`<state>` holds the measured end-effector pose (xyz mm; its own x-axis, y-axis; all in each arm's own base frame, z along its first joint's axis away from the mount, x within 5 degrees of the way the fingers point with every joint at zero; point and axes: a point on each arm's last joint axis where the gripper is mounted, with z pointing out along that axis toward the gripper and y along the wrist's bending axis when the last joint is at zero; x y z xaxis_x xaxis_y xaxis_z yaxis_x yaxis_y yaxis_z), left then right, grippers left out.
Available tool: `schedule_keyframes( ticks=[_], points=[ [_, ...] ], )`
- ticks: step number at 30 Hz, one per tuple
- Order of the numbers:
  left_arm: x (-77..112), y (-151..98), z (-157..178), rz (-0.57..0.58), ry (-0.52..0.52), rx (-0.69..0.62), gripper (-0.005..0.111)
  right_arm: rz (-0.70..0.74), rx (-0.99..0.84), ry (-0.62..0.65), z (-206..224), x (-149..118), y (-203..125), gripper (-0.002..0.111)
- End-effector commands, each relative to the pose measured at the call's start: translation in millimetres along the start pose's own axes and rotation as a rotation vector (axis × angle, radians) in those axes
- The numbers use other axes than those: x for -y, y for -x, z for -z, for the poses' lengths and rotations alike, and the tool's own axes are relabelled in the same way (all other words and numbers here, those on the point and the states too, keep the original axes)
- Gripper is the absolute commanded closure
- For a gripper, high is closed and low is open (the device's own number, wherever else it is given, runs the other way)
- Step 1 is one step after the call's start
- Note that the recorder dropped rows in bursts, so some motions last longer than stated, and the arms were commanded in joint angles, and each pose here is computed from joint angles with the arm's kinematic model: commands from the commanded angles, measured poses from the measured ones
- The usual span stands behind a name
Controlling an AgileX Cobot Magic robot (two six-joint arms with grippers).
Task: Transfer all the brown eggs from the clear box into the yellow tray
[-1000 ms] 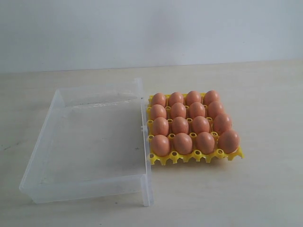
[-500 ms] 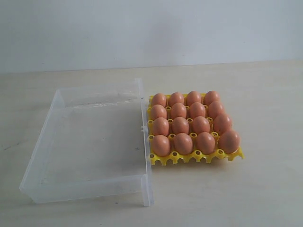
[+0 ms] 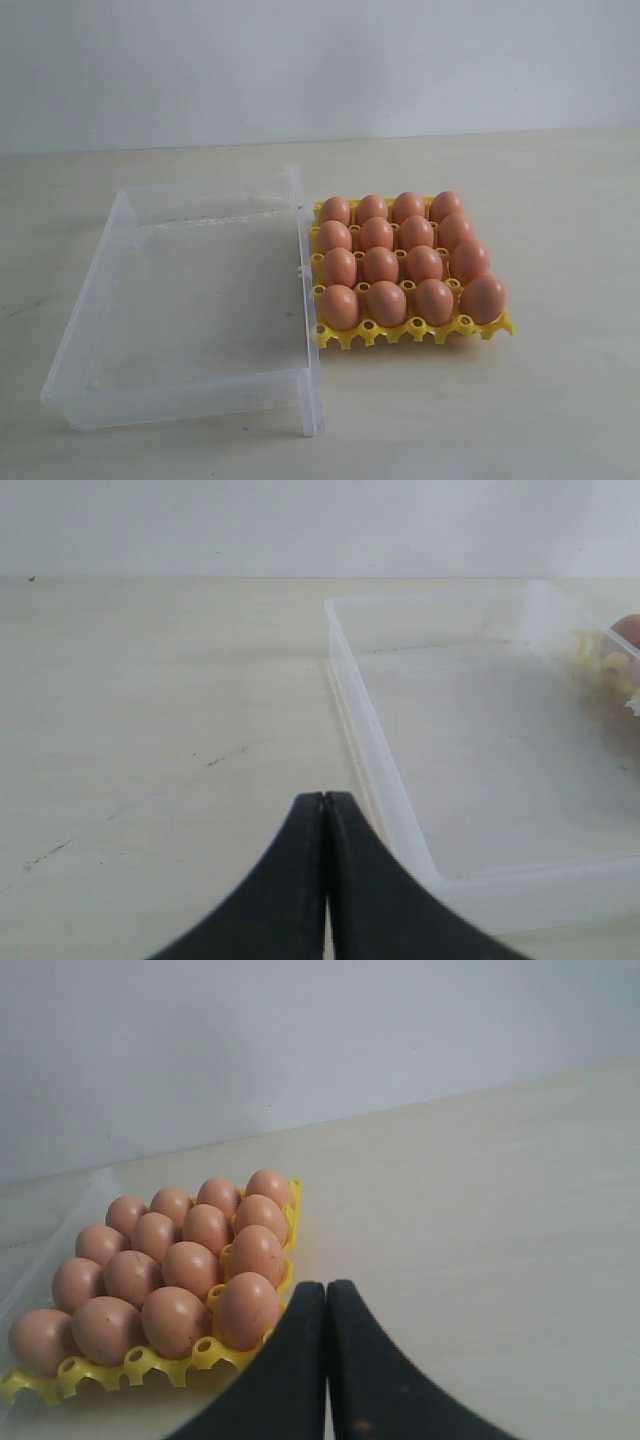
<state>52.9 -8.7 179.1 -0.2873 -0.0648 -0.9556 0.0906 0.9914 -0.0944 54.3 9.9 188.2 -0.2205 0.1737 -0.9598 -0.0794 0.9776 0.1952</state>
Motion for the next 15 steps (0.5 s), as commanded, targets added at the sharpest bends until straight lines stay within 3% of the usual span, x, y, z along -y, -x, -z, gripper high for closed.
schedule_keyframes(
  ticks=[1, 15],
  points=[
    [0.2, 1.8, 0.8, -0.001, 0.0, 0.014, 0.107, 0.022, 0.016, -0.009, 0.1, 0.9, 0.2, 0.108],
    [0.2, 1.8, 0.8, -0.001, 0.0, 0.014, 0.107, -0.013, 0.022, -0.057, 0.3, 5.3, 0.7, 0.108]
  ],
)
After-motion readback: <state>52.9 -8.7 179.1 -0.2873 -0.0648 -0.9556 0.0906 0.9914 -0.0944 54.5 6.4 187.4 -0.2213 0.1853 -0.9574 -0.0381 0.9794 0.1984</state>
